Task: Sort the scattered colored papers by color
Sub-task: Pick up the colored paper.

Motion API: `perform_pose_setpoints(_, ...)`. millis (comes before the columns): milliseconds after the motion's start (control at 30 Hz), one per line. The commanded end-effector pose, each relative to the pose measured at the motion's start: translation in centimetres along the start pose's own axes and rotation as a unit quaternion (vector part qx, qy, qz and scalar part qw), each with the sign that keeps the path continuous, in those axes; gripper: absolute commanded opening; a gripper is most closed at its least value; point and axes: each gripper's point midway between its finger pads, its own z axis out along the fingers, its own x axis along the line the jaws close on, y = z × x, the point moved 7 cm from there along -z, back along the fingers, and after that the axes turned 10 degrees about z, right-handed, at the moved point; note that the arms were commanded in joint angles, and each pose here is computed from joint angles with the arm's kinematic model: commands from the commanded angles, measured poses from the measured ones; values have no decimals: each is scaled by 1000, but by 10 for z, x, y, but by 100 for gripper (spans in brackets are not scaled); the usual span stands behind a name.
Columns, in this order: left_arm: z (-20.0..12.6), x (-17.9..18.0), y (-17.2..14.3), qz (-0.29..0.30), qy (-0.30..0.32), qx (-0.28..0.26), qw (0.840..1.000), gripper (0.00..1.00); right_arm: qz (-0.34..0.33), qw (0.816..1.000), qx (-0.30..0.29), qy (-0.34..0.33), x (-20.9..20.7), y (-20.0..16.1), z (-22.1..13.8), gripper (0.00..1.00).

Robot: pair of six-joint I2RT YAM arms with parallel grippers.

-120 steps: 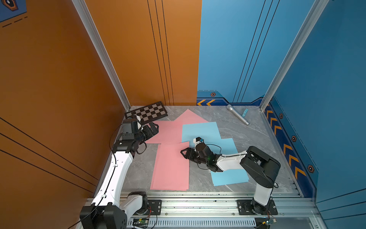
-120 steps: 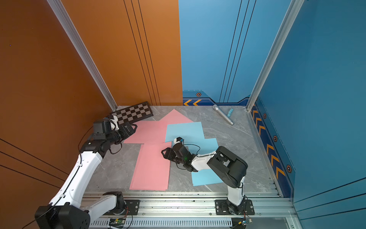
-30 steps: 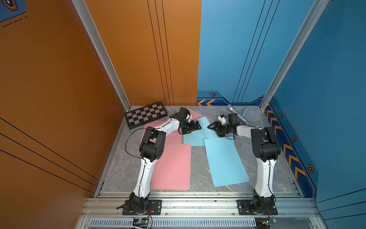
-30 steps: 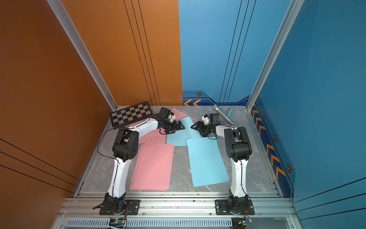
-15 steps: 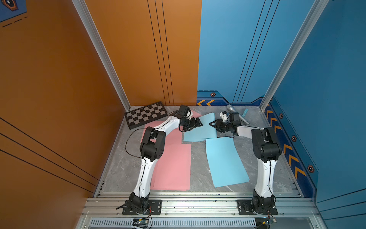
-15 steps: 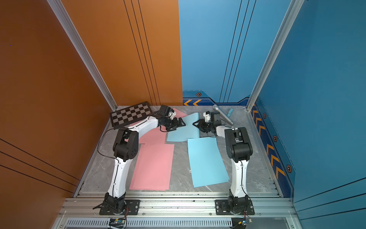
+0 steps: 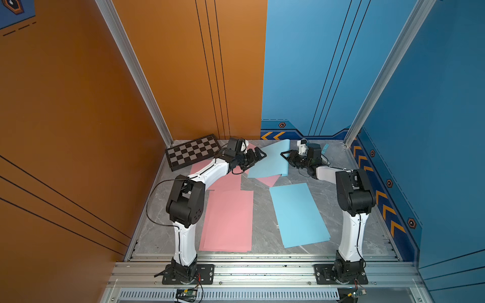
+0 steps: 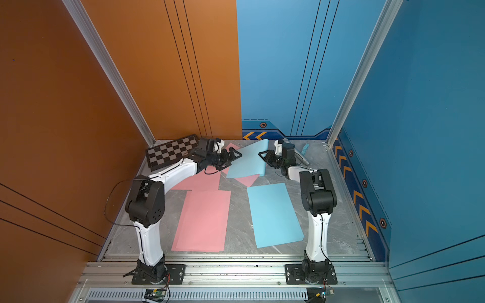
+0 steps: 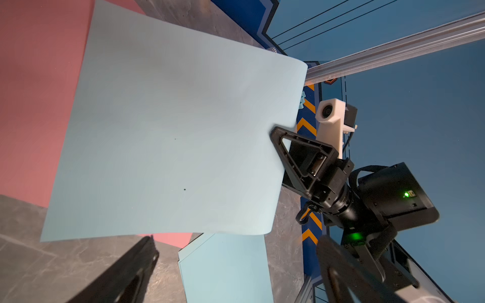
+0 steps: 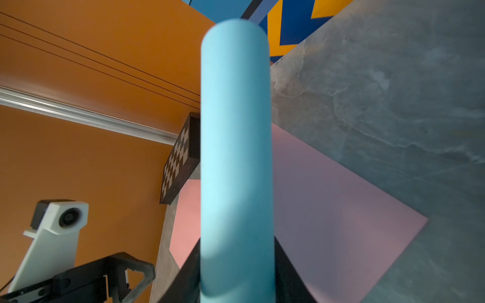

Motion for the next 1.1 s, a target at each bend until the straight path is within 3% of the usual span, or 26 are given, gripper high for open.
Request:
perform_pose_setpoints(0, 10, -3, -19, -46, -36, -15, 998, 98, 1, 999, -38, 17, 13, 10, -9, 38)
perform_pose_setpoints(367, 51, -17, -69, -128, -134, -77, 980, 98, 6, 996, -81, 25, 27, 11, -24, 38)
perform_pose_setpoints(600, 67, -21, -80, -170, -149, -126, 966, 100, 20, 994, -101, 37, 27, 9, -29, 37)
perform_pose_setpoints(800, 74, -10, -77, -219, -172, -183, 943, 91, 23, 992, -112, 46, 29, 6, -35, 35)
perform_pose_setpoints(933, 84, 3, -83, -268, -196, -225, 916, 81, 22, 992, -113, 46, 29, 5, -38, 35)
perform_pose_setpoints(1067, 95, 5, -87, -290, -210, -235, 904, 76, 25, 992, -115, 48, 28, 5, -40, 35)
